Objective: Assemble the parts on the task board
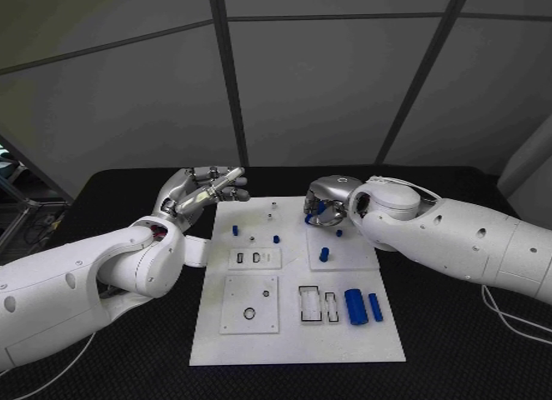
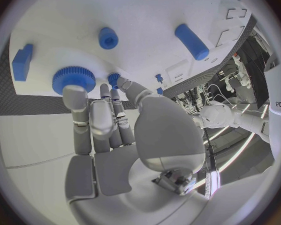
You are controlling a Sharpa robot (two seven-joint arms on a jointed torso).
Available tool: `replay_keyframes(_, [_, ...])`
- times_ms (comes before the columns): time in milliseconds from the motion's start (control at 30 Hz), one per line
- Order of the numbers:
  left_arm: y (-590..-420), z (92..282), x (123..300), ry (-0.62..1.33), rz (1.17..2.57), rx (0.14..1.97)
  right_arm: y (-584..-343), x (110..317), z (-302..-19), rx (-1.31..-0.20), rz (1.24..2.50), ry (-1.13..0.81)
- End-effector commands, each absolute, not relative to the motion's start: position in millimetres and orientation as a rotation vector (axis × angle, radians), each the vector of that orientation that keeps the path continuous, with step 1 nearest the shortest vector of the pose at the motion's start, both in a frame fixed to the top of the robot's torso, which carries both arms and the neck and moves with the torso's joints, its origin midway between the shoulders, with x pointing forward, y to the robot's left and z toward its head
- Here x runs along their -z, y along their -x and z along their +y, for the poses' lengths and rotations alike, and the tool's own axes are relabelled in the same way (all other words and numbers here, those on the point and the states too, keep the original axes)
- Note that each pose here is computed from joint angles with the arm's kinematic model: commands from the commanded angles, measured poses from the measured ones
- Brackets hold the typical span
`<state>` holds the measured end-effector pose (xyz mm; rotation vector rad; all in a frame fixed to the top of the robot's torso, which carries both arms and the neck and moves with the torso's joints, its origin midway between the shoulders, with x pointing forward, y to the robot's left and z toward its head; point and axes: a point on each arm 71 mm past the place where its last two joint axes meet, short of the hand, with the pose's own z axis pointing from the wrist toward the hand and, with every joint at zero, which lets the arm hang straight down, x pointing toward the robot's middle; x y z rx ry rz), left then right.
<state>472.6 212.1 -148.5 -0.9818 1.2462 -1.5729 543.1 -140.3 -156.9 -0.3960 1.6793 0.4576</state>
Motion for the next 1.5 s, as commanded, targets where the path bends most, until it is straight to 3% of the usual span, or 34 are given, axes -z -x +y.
replay_keyframes(33, [-472.3,211.0,146.7,0.967,1.25,1.589,-543.3,156.4,-138.9,-0.455,1.686,0.411])
replay_keyframes(733, [-472.2,212.5,146.2,0.968,1.252,1.586,-545.8,158.4,-135.6,-0.452,1.698,0.414])
replay_keyframes(1500, [-473.2,216.8,146.7,0.974,1.255,1.573,-541.2,141.3,-128.4,-0.509,1.5,0.349])
